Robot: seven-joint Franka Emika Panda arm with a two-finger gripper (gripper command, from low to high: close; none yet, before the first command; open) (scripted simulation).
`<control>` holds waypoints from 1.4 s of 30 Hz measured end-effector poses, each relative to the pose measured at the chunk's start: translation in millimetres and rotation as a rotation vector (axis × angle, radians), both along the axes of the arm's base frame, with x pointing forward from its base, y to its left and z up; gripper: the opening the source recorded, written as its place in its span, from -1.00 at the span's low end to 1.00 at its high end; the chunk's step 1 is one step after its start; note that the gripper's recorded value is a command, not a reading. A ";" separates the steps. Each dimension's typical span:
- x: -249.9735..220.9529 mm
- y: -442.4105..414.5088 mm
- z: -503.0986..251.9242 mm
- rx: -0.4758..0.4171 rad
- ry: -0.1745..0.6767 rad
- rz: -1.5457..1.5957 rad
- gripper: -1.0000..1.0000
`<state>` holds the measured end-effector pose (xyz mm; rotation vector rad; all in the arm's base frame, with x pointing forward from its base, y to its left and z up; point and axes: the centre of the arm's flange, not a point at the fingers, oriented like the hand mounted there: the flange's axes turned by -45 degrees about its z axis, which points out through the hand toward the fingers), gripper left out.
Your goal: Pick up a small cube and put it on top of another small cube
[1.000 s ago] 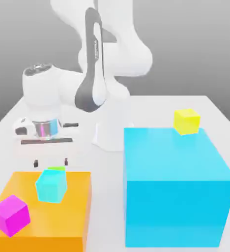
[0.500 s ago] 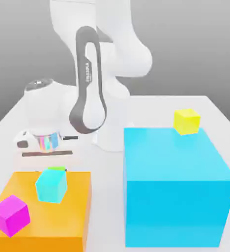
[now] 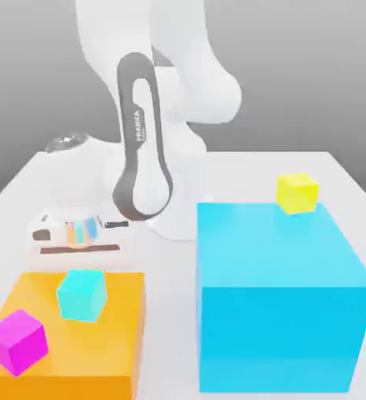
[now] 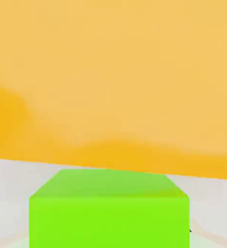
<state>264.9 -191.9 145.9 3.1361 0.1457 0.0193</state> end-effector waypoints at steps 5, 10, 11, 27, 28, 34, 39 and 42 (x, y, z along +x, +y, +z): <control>3.7 -3.6 16.5 0.000 -0.005 0.002 -1.00; 3.0 -4.6 30.8 0.002 -0.004 -0.003 -1.00; 2.6 -4.3 33.3 0.002 -0.003 -0.004 -1.00; 10.8 -50.0 67.1 -0.006 0.144 0.091 -1.00; 14.6 -58.5 69.3 -0.011 0.177 0.132 -1.00; 83.8 -25.9 125.3 -0.021 0.129 0.073 -1.00; 121.2 22.6 180.1 -0.002 0.031 -0.063 -1.00; 130.9 34.6 170.7 0.007 0.014 -0.087 -1.00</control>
